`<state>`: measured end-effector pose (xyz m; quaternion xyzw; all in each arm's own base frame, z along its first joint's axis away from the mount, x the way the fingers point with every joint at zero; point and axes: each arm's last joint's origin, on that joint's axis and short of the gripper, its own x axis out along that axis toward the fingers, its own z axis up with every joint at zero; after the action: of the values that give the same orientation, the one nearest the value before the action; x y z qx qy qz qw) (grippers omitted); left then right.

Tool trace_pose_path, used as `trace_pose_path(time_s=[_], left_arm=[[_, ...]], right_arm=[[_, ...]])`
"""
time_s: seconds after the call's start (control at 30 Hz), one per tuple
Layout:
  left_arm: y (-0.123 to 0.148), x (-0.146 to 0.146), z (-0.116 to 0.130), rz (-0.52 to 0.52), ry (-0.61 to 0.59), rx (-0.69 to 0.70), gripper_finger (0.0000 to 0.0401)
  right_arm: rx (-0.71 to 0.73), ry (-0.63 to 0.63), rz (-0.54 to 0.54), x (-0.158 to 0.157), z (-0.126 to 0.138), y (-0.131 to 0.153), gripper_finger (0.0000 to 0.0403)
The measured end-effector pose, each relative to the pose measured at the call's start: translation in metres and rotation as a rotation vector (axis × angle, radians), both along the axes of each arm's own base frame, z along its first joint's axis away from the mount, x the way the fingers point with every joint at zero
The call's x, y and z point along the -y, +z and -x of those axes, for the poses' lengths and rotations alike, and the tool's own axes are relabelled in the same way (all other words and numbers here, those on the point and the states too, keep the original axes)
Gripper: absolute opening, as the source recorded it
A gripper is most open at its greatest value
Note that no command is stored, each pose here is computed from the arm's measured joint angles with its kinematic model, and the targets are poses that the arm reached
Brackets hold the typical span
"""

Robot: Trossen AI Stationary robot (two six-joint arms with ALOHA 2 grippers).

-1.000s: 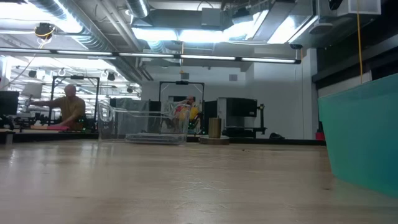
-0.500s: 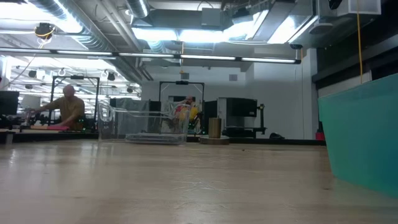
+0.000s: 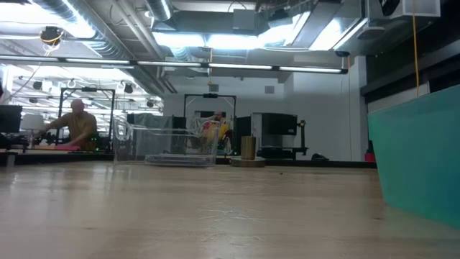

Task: Pick & place jewel cases by type
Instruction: Put the black cd case into the transparent bin

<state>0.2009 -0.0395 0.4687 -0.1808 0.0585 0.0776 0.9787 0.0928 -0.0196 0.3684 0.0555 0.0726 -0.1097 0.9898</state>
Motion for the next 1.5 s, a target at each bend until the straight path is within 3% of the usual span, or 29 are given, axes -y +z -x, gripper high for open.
trace_pose_path(time_s=[0.1, 0.43, 0.6, 0.7, 0.9, 1.1, 1.3, 1.5], left_arm=[[-0.002, -0.002, 0.0, 0.161, -0.069, -0.017, 0.0031], [-0.006, 0.003, -0.007, 0.518, -0.165, -0.052, 0.0031], [-0.006, 0.008, -0.006, 0.695, -0.316, -0.117, 0.0031], [-0.006, 0.008, -0.006, 0.775, -0.33, -0.136, 0.0031], [-0.007, 0.003, -0.008, 0.823, -0.221, -0.107, 0.0031], [-0.015, -0.008, -0.008, 0.885, -0.032, -0.127, 0.0031], [-0.021, -0.028, -0.006, 0.881, 0.091, -0.149, 0.0031], [-0.029, -0.056, -0.003, 0.871, 0.231, -0.179, 0.0031]], right_arm=[[-0.006, 0.0, -0.002, 0.0, 0.0, -0.001, 0.0006], [-0.038, 0.017, -0.046, -0.001, 0.001, -0.004, 0.0006], [-0.043, 0.042, -0.023, -0.001, 0.0, -0.004, 0.0006], [-0.048, 0.048, 0.004, -0.001, 0.0, -0.004, 0.0006], [-0.056, 0.057, 0.043, -0.002, 0.0, -0.004, 0.0006], [-0.066, 0.082, 0.085, -0.002, 0.0, -0.005, 0.0006], [-0.079, 0.094, 0.154, -0.002, 0.0, -0.005, 0.0006], [-0.078, 0.095, 0.157, -0.002, 0.0, -0.005, 0.0006]])
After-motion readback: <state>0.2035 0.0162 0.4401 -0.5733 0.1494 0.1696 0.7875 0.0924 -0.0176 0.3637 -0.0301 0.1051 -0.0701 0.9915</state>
